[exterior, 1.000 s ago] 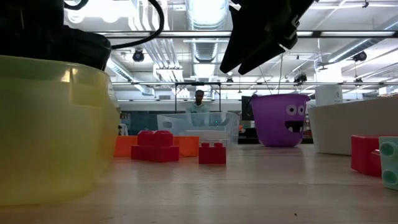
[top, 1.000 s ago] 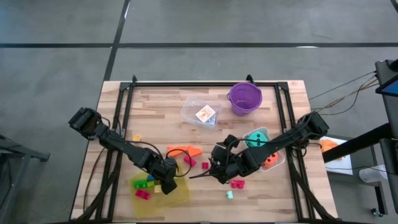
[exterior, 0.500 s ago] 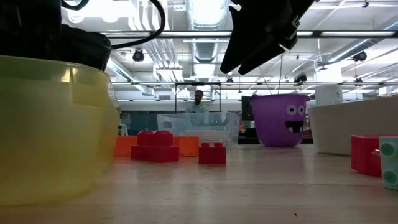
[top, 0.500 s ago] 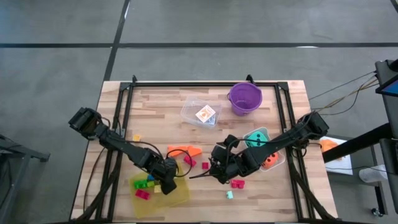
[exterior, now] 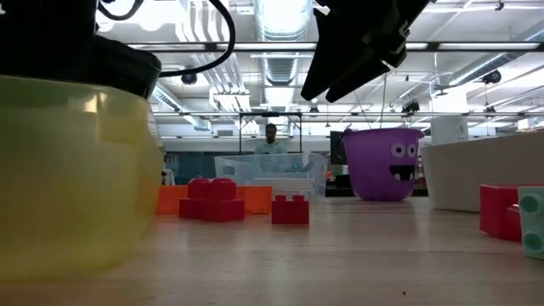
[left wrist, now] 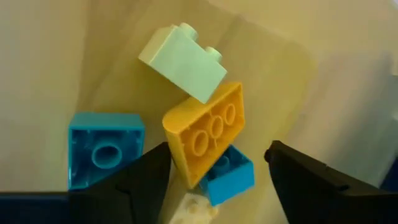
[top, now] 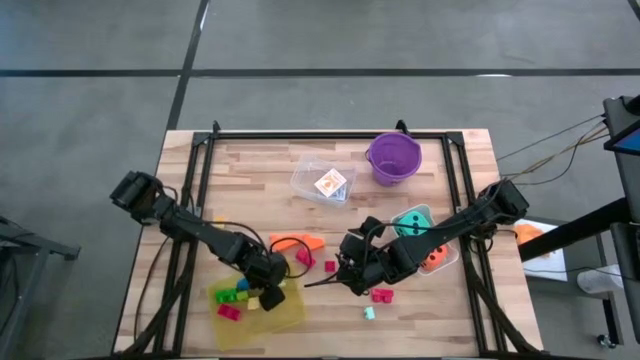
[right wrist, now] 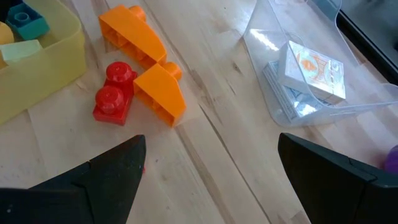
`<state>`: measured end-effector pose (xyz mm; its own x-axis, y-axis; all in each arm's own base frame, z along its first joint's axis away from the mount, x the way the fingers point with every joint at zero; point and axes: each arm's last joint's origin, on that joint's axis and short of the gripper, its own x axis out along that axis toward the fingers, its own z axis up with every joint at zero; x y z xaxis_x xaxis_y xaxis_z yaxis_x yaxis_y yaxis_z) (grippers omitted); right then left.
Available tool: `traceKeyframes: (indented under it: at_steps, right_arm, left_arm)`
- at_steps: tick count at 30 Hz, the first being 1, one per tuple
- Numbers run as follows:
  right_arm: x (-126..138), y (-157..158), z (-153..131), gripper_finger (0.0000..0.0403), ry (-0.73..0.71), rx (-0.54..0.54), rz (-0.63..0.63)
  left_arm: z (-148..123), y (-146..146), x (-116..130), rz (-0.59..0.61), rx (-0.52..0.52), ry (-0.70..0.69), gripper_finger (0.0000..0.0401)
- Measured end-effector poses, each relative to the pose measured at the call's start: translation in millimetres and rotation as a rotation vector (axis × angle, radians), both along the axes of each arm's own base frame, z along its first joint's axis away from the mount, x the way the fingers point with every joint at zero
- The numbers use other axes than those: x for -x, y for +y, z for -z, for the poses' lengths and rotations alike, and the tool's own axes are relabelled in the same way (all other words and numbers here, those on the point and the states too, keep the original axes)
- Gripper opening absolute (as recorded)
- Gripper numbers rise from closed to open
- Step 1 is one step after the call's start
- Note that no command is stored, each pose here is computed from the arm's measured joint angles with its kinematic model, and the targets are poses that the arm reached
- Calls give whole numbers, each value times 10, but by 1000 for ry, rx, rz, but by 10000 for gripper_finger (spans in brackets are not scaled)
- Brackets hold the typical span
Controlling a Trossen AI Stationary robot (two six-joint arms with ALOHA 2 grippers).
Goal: Pick & Place Toys
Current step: Put the yellow game piece into the yellow bin
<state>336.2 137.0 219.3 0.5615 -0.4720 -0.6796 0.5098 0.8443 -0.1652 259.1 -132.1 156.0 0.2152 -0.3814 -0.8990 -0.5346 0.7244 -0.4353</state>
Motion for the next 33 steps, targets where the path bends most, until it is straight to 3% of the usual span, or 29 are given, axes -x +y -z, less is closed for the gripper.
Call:
traceKeyframes:
  at_steps: [7,14,17,22,24,33]
  right_arm:
    - [3,0,2,360,5,-2,-2]
    - [6,-2,4,360,11,1,-4]
    - [6,-2,4,360,13,4,-8]
    - [6,1,4,360,15,1,-11]
    - [6,5,7,360,21,-12,-17]
    - [5,9,8,360,26,-16,-28]
  left_arm:
    - [-196,91,3,0,-6,4,308]
    - [-505,139,33,56,-56,31,322]
    - [-686,223,79,23,-169,125,323]
    - [-976,489,223,-145,-495,311,323]
    - [-1018,607,295,-186,-578,372,323]
    - [-744,1276,567,-290,-505,467,323]
